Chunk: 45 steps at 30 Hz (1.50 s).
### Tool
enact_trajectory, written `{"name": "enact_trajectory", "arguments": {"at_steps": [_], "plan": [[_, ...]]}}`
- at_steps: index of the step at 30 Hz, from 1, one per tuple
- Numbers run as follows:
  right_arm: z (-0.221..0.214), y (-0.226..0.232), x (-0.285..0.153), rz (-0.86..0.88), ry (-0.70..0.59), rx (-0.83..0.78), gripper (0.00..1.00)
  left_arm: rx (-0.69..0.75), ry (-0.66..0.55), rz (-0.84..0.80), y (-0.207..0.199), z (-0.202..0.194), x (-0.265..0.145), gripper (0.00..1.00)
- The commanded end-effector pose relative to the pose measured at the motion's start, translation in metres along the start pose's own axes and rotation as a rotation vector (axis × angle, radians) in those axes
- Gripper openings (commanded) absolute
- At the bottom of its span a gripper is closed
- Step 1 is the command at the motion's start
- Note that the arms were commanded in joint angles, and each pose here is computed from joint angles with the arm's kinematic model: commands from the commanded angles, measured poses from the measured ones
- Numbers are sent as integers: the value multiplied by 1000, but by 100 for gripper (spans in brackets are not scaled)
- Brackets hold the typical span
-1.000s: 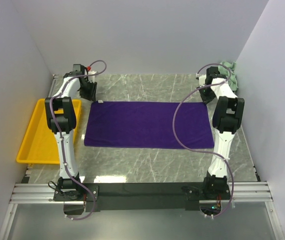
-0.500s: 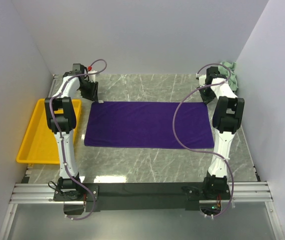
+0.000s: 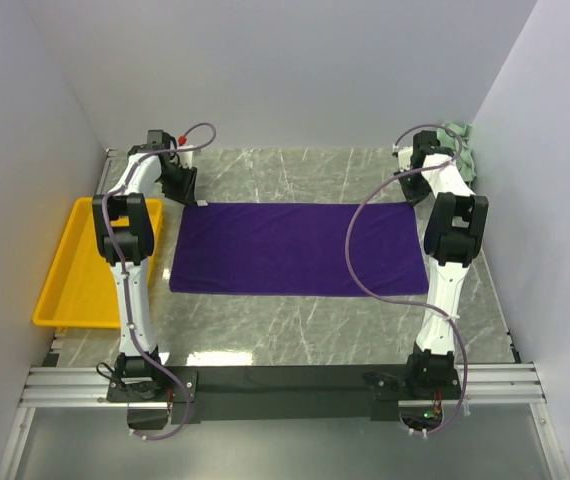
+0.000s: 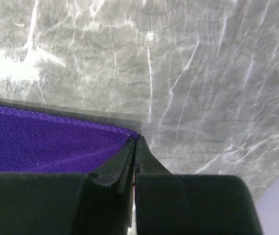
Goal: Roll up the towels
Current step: Fold the towel
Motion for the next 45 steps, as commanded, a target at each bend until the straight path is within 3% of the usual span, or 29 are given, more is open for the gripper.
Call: {"name": "enact_trajectory", "arguments": {"at_steps": [1,8,12,14,23,27,45], "plan": [[10,-8,0,-31,-17,-12,0,34,-14,-25,-5,5,-7,38],[11,-11,0,-45,-24,-17,0,29,-4,2,3,5,0,26],[17,-18,1,-68,-35,-15,0,18,-29,49,11,14,3,5],[19,-19,1,-71,-39,-13,0,15,-63,67,14,25,0,1],[41,-25,-46,-71,-137,9,0,45,-145,83,16,48,-37,0],[31,-21,-65,-43,-150,2,0,93,-162,71,11,45,-64,0],[-84,1,-112,119,-43,-82,0,302,7,-55,-16,-61,-109,0]]}}
Point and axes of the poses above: each gripper's point midway between its finger pads, its own x axis out along the fingers, its own y axis along the line the jaws close on, z = x × y, the point moved 1 cm from there along -x, back along the fingers, and after that the axes turned 4 degrees about x, right-handed, at the moved point
